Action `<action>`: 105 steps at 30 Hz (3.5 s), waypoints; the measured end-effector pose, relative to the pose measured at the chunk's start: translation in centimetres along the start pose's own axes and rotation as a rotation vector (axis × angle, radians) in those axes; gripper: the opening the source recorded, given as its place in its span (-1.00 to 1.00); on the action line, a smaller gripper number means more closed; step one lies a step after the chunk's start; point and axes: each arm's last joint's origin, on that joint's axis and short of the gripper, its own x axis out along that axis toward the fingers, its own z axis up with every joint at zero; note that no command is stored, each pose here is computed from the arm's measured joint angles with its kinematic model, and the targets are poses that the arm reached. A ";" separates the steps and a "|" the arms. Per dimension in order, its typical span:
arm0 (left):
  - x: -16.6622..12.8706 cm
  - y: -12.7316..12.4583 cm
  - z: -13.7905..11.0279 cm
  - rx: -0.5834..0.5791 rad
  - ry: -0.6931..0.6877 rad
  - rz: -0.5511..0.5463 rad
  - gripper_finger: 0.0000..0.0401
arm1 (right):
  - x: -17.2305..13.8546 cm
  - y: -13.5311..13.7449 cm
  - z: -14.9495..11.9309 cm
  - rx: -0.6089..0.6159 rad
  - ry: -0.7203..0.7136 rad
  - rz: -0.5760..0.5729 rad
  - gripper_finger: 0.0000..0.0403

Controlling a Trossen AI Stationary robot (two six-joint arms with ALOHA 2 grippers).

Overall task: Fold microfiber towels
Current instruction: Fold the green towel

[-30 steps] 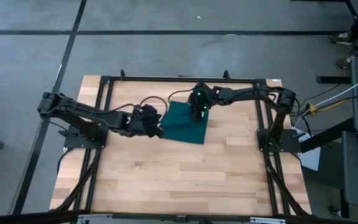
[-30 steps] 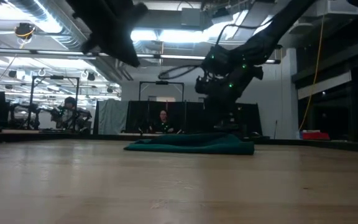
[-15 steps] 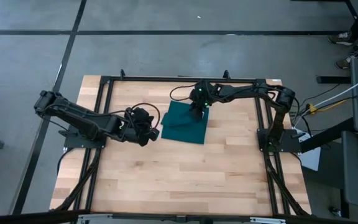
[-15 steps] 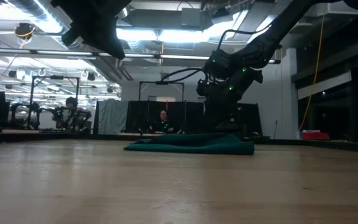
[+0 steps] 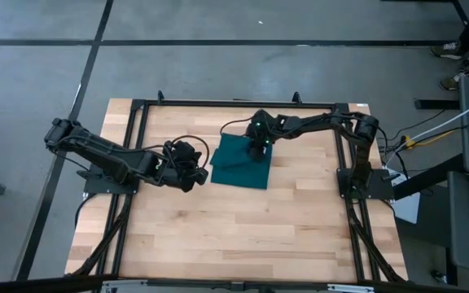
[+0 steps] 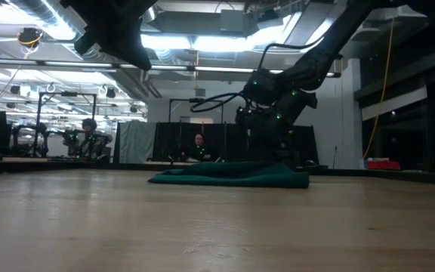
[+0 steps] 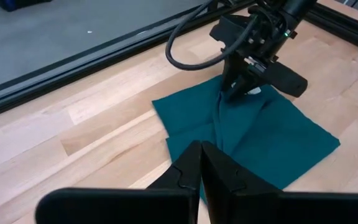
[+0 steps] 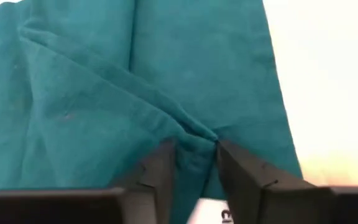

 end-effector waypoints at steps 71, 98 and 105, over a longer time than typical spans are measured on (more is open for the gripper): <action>9.6 5.5 5.1 0.360 0.407 -0.588 -0.85 | -14.1 9.5 -7.0 0.310 -0.287 -0.045 -0.29; 9.6 0.0 -1.8 0.550 0.477 -0.440 -0.85 | -12.1 16.4 -11.9 0.333 -0.204 0.266 -0.57; 7.9 -0.7 -6.1 0.913 0.383 -0.473 -0.76 | -10.7 16.4 -12.6 0.077 -0.178 0.137 -0.53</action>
